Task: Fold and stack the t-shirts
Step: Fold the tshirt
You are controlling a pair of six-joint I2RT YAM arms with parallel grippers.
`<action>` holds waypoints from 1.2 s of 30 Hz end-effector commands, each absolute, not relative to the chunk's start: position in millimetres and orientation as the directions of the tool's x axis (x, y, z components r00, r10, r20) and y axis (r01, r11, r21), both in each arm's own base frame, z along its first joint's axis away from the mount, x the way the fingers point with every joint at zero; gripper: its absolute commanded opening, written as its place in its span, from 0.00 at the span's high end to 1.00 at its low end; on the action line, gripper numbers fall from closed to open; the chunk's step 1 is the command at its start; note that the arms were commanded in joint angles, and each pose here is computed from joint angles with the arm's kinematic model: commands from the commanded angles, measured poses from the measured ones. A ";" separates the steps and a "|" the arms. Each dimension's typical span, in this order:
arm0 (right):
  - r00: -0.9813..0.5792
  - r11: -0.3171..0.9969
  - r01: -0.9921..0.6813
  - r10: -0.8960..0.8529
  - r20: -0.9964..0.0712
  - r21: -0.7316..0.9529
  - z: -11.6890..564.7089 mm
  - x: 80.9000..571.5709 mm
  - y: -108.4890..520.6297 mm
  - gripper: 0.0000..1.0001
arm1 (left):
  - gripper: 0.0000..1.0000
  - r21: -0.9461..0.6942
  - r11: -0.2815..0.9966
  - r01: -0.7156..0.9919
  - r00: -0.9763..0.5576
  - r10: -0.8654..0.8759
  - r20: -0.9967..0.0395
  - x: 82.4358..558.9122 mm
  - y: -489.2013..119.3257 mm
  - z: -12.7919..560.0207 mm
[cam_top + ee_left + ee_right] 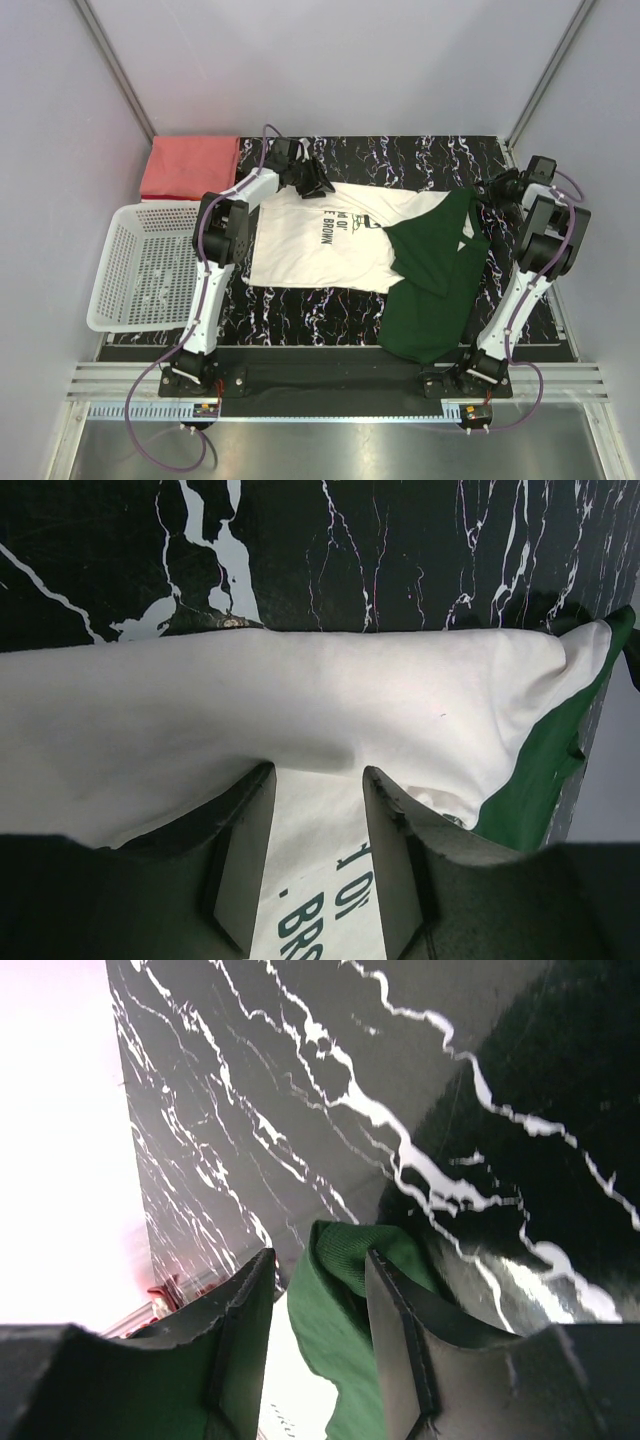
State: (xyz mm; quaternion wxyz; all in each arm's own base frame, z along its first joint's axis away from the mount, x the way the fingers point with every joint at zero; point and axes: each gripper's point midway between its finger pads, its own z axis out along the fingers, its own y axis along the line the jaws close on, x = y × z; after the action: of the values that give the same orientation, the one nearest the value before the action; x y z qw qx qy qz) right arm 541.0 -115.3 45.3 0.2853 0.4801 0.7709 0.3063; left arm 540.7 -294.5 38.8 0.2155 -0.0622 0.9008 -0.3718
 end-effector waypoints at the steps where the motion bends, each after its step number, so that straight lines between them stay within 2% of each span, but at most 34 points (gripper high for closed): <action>1: -0.372 0.333 0.543 0.918 -0.134 0.771 54.4 552.8 -117.5 0.52 | 0.53 -0.708 0.703 0.066 -0.885 -0.287 -0.367 547.2 -294.1 44.8; 8: -0.365 0.325 0.601 0.924 -0.111 0.731 28.5 552.0 -122.4 0.57 | 0.53 -0.701 0.712 0.042 -0.882 -0.303 -0.361 548.9 -287.4 40.4; 11: -0.348 0.319 0.635 0.931 -0.108 0.703 21.0 551.7 -127.7 0.71 | 0.53 -0.698 0.714 0.042 -0.881 -0.303 -0.363 549.5 -286.2 39.2; 12: -0.344 0.323 0.644 0.932 -0.115 0.694 19.4 551.1 -129.7 0.80 | 0.53 -0.697 0.716 0.041 -0.881 -0.303 -0.363 549.0 -286.6 38.4; 13: -0.331 0.324 0.660 0.935 -0.125 0.677 16.2 549.8 -133.6 1.00 | 0.53 -0.695 0.718 0.039 -0.880 -0.305 -0.364 550.0 -285.5 37.9; 18: -0.261 0.309 0.708 0.950 -0.171 0.635 8.0 549.6 -150.0 1.00 | 0.53 -0.695 0.719 0.007 -0.873 -0.335 -0.355 554.9 -280.3 35.7; 27: -0.094 0.244 0.692 0.964 -0.250 0.679 15.3 575.5 -180.1 1.00 | 0.53 -0.702 0.712 -0.017 -0.859 -0.370 -0.355 570.1 -275.8 30.3; 33: -0.031 0.189 0.622 0.975 -0.218 0.760 23.2 595.6 -182.0 1.00 | 0.52 -0.733 0.680 -0.004 -0.835 -0.406 -0.372 588.0 -276.7 38.9; 36: -0.025 0.213 0.550 0.971 -0.239 0.808 37.4 615.8 -185.0 1.00 | 0.52 -0.763 0.645 0.049 -0.821 -0.409 -0.398 596.5 -284.3 57.4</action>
State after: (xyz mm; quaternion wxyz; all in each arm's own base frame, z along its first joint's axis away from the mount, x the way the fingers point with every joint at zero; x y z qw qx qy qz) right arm 589.8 -155.1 23.5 0.3424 0.5614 0.7063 0.2622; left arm 571.8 -290.0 41.0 0.2395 -0.1030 0.8811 -0.3946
